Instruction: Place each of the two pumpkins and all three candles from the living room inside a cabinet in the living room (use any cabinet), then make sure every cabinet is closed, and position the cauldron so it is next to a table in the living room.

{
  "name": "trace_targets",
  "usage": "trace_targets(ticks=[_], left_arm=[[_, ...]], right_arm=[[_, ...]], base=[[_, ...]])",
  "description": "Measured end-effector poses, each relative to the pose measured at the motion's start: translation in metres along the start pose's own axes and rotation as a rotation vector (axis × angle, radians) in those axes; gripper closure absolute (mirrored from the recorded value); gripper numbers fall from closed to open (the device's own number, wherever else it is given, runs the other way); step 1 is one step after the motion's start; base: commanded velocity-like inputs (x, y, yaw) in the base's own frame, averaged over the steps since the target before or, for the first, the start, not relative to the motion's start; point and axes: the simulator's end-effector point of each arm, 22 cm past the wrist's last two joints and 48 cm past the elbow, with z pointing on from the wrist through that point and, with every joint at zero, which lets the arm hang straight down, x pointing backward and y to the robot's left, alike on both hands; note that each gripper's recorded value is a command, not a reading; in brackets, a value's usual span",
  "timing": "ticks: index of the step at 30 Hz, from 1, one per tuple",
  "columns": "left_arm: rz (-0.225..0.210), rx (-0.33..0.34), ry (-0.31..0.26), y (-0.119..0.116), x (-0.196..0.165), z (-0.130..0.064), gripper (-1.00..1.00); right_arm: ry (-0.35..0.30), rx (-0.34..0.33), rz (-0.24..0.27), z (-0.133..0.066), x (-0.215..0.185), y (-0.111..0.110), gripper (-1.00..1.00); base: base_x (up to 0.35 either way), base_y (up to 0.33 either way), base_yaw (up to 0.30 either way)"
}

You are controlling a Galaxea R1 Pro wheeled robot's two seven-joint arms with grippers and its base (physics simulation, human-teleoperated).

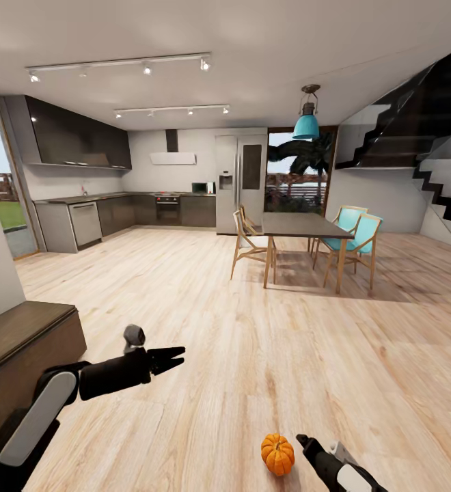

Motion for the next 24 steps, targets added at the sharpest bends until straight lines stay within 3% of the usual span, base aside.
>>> trace_targets(ticks=[3,7,10,14,21,24], left_arm=[[0.01,0.027,0.0,-0.008,-0.006,0.006,-1.0],[0.015,0.057,0.052,-0.016,0.005,0.022,-1.0],[0.015,0.063,0.074,-0.018,0.011,0.027,-1.0],[0.017,0.068,0.088,-0.02,0.015,0.03,-1.0],[0.023,0.072,0.092,-0.022,0.016,0.031,-1.0],[0.023,0.072,0.092,-0.018,0.02,0.03,-1.0]], right_arm=[[-0.005,-0.014,0.0,0.0,-0.003,0.003,-1.0],[-0.011,-0.042,-0.002,0.001,-0.008,0.018,-1.0],[0.04,-0.05,0.005,0.001,0.001,0.022,-1.0],[0.114,-0.055,0.017,0.0,0.017,0.025,-1.0],[0.12,-0.057,0.021,-0.001,0.014,0.023,-1.0],[0.119,-0.087,0.023,0.003,0.016,0.025,-1.0]], base=[[0.0,0.0,0.0],[0.0,0.0,0.0],[0.0,0.0,0.0],[0.0,0.0,0.0],[0.0,0.0,0.0],[0.0,0.0,0.0]])
